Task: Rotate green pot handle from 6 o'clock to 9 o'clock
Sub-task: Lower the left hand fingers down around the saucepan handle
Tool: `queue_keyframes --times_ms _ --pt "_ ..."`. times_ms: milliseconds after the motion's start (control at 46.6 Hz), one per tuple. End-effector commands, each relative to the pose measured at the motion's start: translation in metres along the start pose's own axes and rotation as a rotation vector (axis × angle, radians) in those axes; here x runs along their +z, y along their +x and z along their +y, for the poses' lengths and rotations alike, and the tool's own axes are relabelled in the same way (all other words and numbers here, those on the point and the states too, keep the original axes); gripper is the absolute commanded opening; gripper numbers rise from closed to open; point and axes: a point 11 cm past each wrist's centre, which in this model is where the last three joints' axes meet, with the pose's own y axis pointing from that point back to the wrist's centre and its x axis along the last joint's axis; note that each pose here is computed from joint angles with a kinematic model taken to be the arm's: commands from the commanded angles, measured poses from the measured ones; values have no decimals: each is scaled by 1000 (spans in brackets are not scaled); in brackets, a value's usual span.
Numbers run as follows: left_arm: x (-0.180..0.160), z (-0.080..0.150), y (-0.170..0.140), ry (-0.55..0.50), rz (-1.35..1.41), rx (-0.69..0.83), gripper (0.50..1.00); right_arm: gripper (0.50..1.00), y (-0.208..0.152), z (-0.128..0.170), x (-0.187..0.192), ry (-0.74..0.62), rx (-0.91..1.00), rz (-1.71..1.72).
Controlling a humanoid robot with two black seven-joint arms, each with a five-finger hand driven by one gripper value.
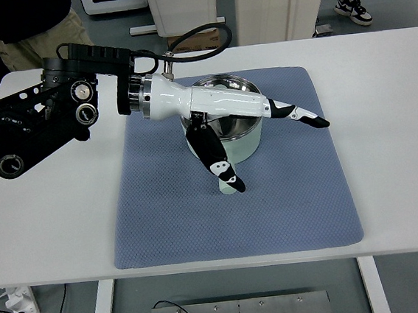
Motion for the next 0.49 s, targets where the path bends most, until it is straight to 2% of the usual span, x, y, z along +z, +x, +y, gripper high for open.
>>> queue_keyframes --times_ms 0,236,472 --pt "2 -8 -2 -1 -17 -27 1000 1000 0 0 -1 1 0 0" --pt "-1 -24 -14 39 -59 -136 1000 1000 0 0 -1 1 0 -1" --pt "-18 -35 -32 111 -124 -237 1000 1000 0 0 0 -1 0 0"
